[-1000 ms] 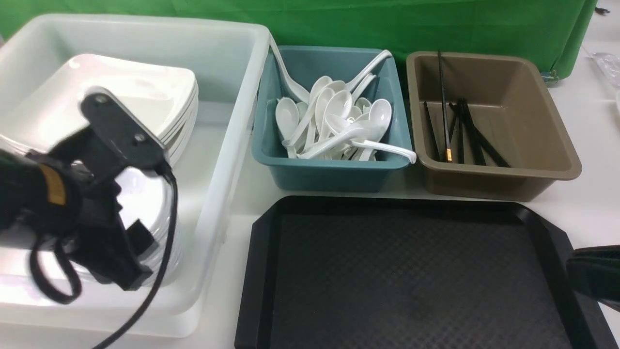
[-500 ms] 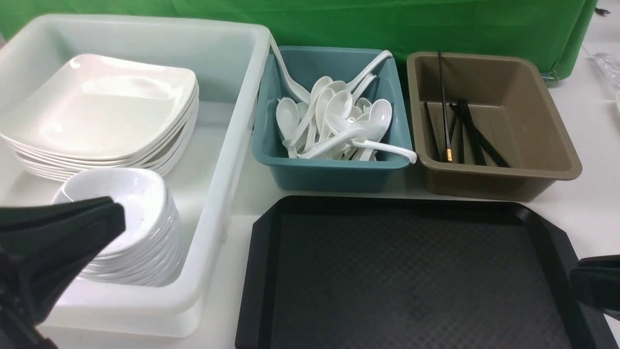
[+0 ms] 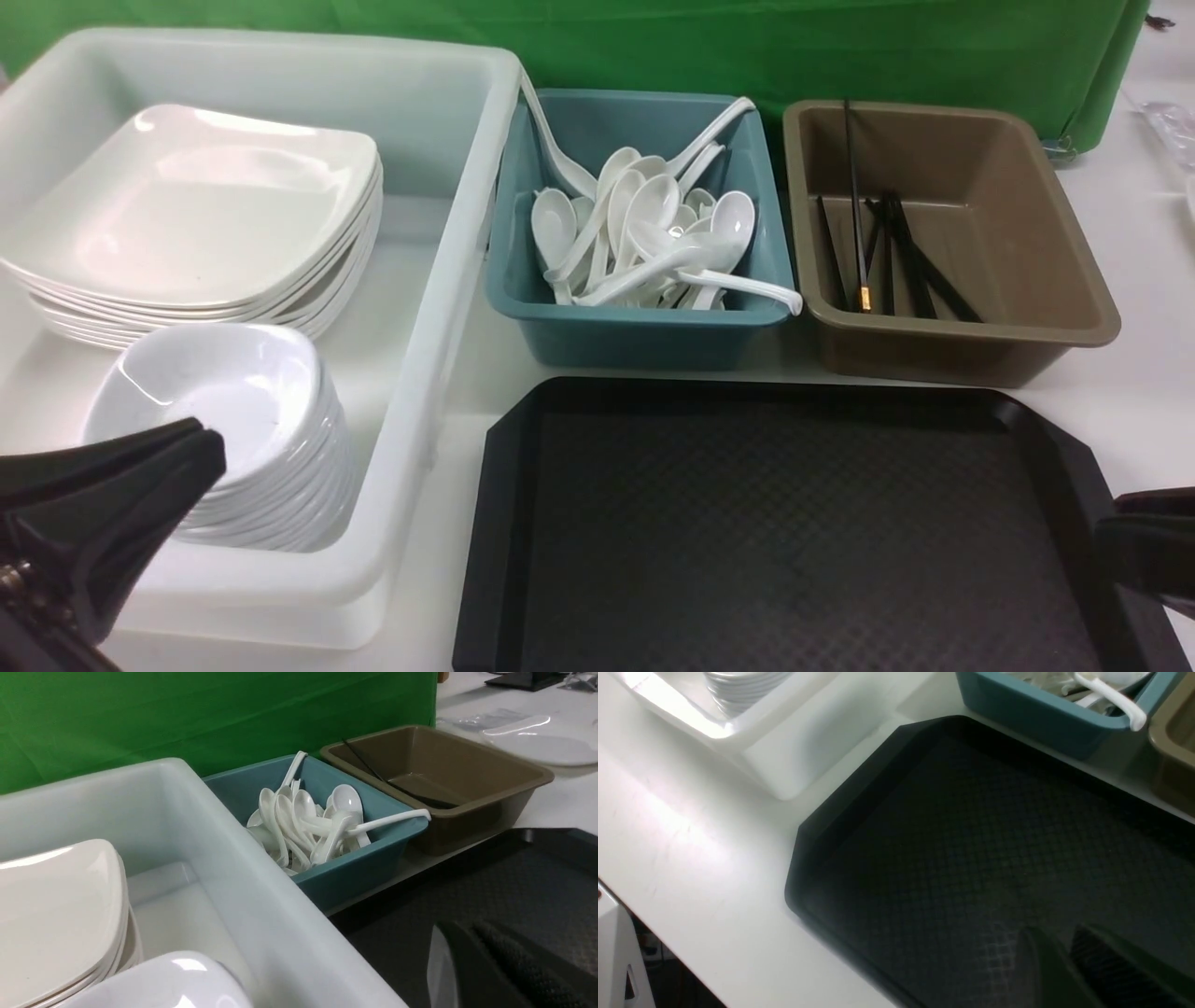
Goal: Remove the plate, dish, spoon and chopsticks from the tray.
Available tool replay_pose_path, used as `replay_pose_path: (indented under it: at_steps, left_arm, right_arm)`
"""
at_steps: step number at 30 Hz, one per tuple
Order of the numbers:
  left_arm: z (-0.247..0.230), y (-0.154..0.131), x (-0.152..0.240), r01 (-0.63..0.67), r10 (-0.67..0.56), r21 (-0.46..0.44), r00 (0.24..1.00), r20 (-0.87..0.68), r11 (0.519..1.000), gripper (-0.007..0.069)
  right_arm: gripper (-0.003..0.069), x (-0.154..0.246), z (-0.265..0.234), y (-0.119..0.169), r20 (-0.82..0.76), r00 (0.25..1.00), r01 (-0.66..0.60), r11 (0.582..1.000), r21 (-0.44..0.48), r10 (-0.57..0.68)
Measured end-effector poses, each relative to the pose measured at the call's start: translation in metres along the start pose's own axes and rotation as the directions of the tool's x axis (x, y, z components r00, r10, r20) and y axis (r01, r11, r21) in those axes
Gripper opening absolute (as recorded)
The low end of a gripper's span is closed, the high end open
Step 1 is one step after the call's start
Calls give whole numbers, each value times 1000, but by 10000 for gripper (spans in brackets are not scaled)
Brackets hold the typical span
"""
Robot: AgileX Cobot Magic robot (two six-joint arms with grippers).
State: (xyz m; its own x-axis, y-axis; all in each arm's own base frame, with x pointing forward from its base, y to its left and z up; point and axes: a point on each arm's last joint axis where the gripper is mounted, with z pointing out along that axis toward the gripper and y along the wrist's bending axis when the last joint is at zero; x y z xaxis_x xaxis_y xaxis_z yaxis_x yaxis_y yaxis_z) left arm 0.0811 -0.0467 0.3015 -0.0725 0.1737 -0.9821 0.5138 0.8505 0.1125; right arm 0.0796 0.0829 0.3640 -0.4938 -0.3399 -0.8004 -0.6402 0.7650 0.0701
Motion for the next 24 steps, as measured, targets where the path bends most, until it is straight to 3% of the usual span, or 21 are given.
replay_pose_path:
  at_steps: [4, 8, 11, 15, 19, 24]
  left_arm:
    - [0, 1, 0, -36, 36, -8, 999, -4, 999, 13]
    - [0, 1, 1, -68, 68, -15, 998, -9, 998, 13]
    - [0, 1, 1, -74, 74, -15, 997, -10, 997, 13]
    - [0, 1, 1, -77, 77, -14, 997, -12, 997, 13]
    - [0, 1, 1, -77, 77, -14, 997, -12, 997, 13]
    - [0, 1, 1, -78, 78, -14, 997, -12, 997, 13]
  right_arm:
    - [140, 4, 0, -9, 38, 998, -52, 997, 51, 50]
    - [108, 22, -10, -30, 146, 980, -161, 971, 179, 136]
    - [35, 54, -9, -40, 235, 969, -151, 945, 290, 82]
    - [16, 119, 13, -49, 302, 953, -154, 881, 447, 14]
    - [16, 166, 35, -51, 273, 962, -139, 849, 509, -6]
    - [16, 195, 55, -54, 240, 971, -133, 847, 515, 7]
